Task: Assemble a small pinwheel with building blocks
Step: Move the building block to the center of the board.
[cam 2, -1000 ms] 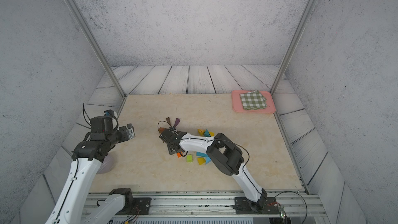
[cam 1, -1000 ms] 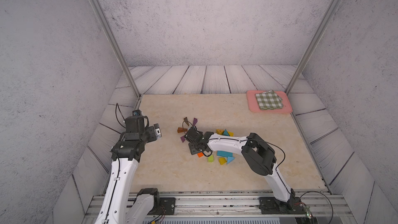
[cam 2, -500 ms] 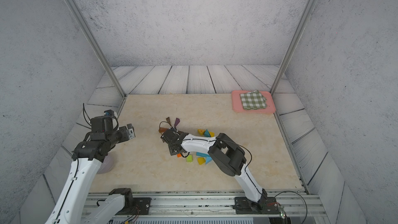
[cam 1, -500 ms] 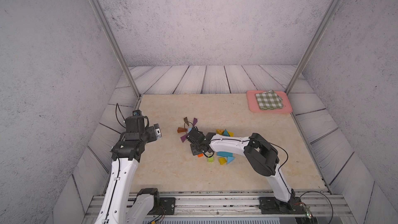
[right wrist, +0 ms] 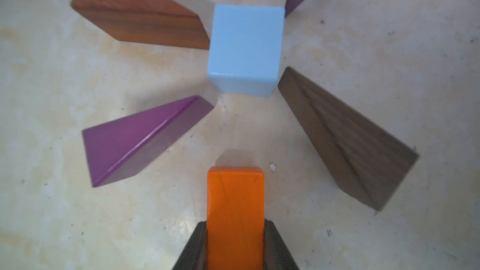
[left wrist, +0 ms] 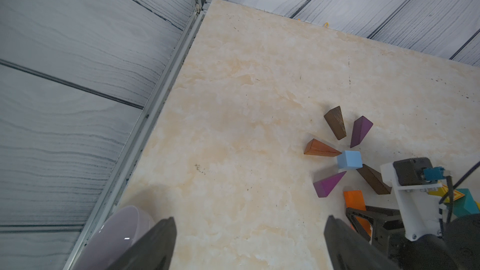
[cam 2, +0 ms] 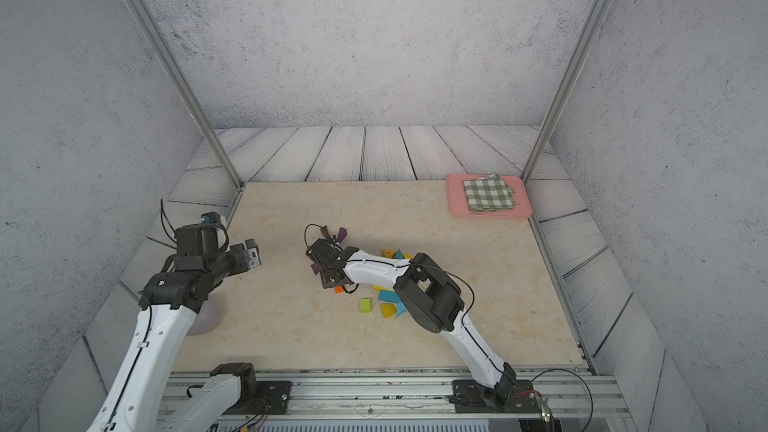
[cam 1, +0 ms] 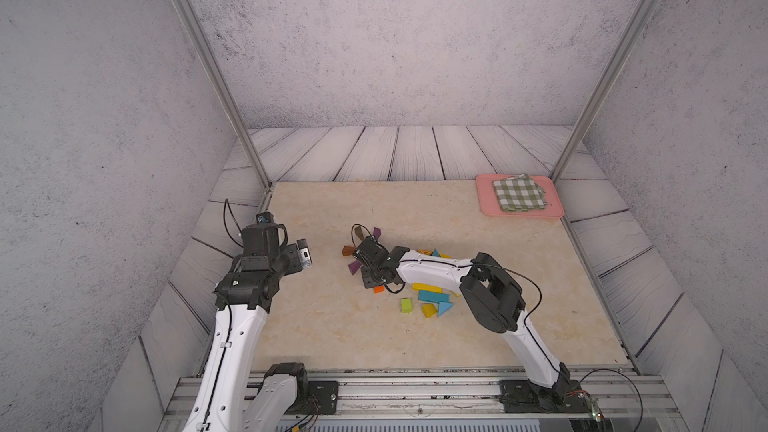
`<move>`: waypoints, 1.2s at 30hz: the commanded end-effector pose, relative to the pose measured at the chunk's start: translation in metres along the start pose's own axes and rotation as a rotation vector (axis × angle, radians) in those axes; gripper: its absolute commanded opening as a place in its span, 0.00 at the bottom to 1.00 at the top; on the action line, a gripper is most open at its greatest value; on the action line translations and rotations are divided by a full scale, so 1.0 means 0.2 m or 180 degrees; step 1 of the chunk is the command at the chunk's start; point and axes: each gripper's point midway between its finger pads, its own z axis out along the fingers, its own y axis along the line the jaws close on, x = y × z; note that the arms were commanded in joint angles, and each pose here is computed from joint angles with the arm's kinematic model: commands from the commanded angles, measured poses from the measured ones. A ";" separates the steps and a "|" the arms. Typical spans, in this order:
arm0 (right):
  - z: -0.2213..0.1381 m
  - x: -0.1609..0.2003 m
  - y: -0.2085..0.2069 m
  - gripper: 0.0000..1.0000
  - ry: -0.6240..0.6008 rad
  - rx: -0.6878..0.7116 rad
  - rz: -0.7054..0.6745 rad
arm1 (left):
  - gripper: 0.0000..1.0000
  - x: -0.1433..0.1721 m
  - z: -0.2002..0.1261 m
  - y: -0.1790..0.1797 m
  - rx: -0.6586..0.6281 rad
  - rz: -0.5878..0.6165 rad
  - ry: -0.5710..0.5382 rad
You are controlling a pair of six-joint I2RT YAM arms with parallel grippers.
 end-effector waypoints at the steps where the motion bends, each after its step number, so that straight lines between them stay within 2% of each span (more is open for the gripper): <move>1: 0.09 0.05 -0.04 0.25 0.0126 0.0132 0.0032 | 0.96 0.02 0.00 0.03 -0.0063 0.0017 0.0021; 13: 0.14 0.04 -0.02 0.26 0.0145 0.0132 0.0132 | 0.96 0.02 0.00 0.03 -0.0061 0.0026 0.0028; 15: 0.15 0.05 -0.02 0.31 0.0170 0.0136 0.0135 | 0.96 0.02 0.00 0.02 -0.0054 0.0027 0.0027; 18: 0.14 0.05 -0.04 0.50 0.0157 0.0196 0.0155 | 0.96 0.02 0.00 0.02 -0.0051 0.0027 0.0024; 20: 0.11 0.03 -0.04 0.53 0.0111 0.0198 0.0162 | 0.96 0.03 0.01 0.02 -0.0048 0.0031 0.0037; 25: -0.07 -0.07 0.02 0.57 -0.0019 0.0007 0.0120 | 0.96 0.02 0.01 0.02 -0.0044 0.0033 0.0036; 30: -0.44 -0.11 0.08 0.59 -0.0097 -0.0491 -0.0102 | 0.96 0.03 0.01 0.02 -0.0025 0.0036 0.0045; 33: -0.61 -0.05 -0.03 0.62 -0.0135 -0.0546 -0.0277 | 0.96 0.03 0.01 0.01 -0.0011 0.0038 0.0049; 36: -0.65 0.05 -0.23 0.62 0.0056 -0.0720 -0.0344 | 0.96 0.03 0.01 0.01 -0.0011 0.0038 0.0049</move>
